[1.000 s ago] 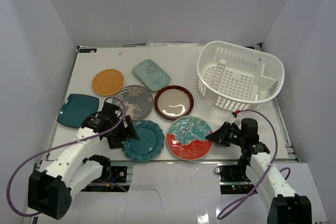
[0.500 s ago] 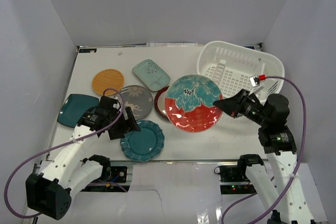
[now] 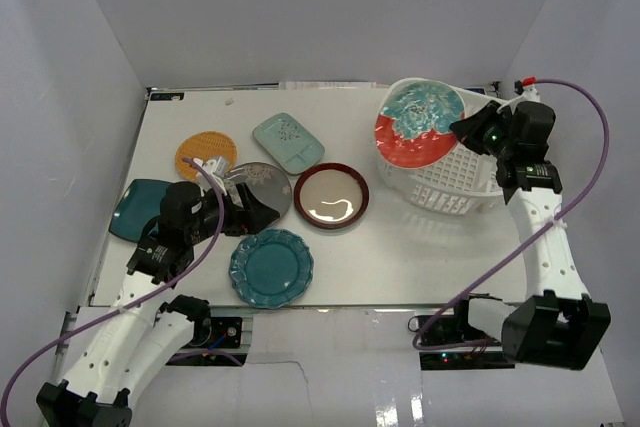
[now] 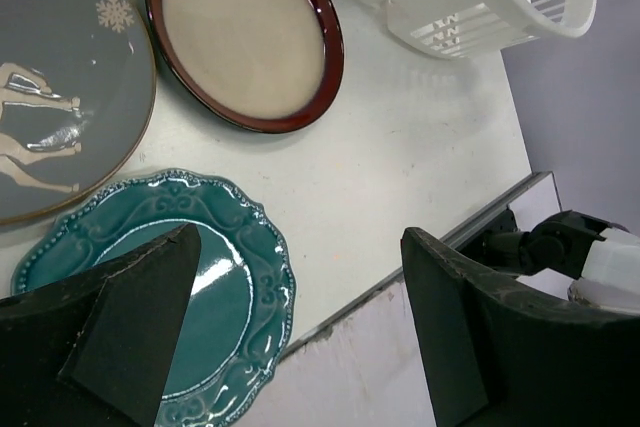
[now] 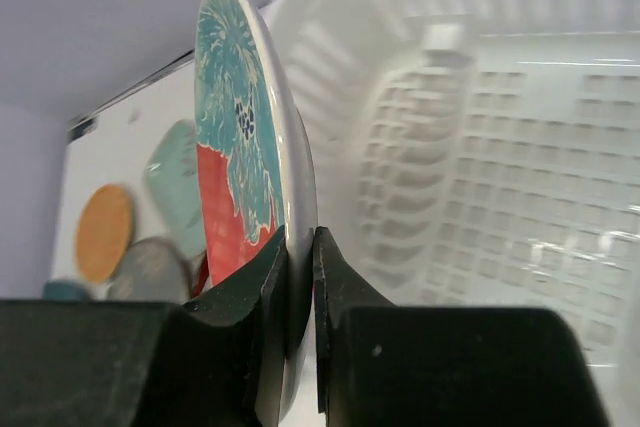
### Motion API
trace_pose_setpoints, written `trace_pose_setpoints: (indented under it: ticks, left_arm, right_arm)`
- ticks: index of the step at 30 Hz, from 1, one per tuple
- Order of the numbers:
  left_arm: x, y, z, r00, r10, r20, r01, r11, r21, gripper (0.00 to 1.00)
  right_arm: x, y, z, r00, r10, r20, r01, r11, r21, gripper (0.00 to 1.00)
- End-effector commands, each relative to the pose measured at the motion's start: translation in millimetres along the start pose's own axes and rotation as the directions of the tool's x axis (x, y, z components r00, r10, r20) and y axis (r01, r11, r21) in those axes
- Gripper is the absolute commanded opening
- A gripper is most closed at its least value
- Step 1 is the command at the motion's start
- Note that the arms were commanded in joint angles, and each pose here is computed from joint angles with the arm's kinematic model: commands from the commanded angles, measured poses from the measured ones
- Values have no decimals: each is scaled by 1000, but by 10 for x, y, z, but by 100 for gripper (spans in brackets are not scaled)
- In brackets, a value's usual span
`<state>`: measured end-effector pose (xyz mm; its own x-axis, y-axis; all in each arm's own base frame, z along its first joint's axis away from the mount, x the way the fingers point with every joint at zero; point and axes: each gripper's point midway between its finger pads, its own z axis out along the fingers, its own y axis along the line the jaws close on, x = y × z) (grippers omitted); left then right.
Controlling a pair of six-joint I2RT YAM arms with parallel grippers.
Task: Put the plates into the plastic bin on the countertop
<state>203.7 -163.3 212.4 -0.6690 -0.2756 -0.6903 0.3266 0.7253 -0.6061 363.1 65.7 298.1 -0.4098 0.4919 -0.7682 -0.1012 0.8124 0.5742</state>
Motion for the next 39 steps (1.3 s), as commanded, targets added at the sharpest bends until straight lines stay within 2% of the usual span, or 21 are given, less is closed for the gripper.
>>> trace_pose_setpoints:
  ticks: [1,3,8,13,16,17,20,22,27,29,31,32,33,34,35,36,37,39]
  left_arm:
    - [-127,-43,98,997,46,62,-48,998,41,92]
    - [-134,-51,126,996,70,55,-73,996,51,92]
    - [-263,-139,136,981,182,65,-186,981,51,91]
    - [-149,-38,190,979,195,58,-197,980,36,91]
    - [-207,-38,150,975,209,79,-211,977,15,91]
    - [-201,-37,147,974,210,79,-212,977,13,91]
    - [-197,-41,136,973,215,81,-217,976,12,91]
    - [-202,-44,131,973,216,84,-218,976,11,91]
    - [-221,-53,116,971,219,93,-221,975,8,91]
    - [-247,-39,109,970,219,103,-220,975,-5,91]
    - [-285,-42,99,968,221,114,-221,975,-13,91]
    - [-308,-33,96,968,221,122,-220,975,-25,91]
    - [-342,-31,86,966,221,133,-218,975,-34,91]
    - [-391,-43,67,963,222,149,-218,975,-42,91]
    - [-442,-58,35,959,227,171,-221,974,-50,91]
    - [-498,-33,13,955,228,192,-216,973,-77,91]
    - [-573,-69,-26,949,229,216,-216,973,-82,91]
    - [-692,-107,-111,936,231,264,-213,972,-98,91]
  right_arm:
    - [-733,-269,21,970,-66,233,43,994,103,8]
    - [-611,-634,175,979,-42,199,7,984,176,8]
    - [-211,-1093,568,997,42,72,-56,975,213,8]
    - [63,-1490,736,995,98,34,-103,950,295,8]
    - [207,-1733,712,993,114,37,-120,916,384,28]
    - [210,-1761,686,993,107,43,-115,909,400,46]
    - [155,-1820,589,995,72,64,-93,891,445,81]
    - [69,-1768,522,996,50,68,-75,888,454,87]
    - [-211,-1400,397,996,-30,88,-6,922,387,88]
    - [-196,-987,349,994,-81,76,55,953,298,88]
    - [35,-403,340,991,-127,33,120,980,159,86]
    - [314,-163,351,989,-145,-15,146,986,86,84]
    - [643,330,305,979,-193,-59,190,980,-53,80]
    - [854,515,276,975,-204,-87,194,975,-111,77]
    - [1255,576,243,965,-209,-157,185,970,-155,74]
    - [1488,723,177,962,-187,-197,146,968,-204,68]
    - [1809,1063,70,952,-208,-226,131,940,-314,54]
    - [2457,1046,-42,917,-211,-339,88,934,-346,41]
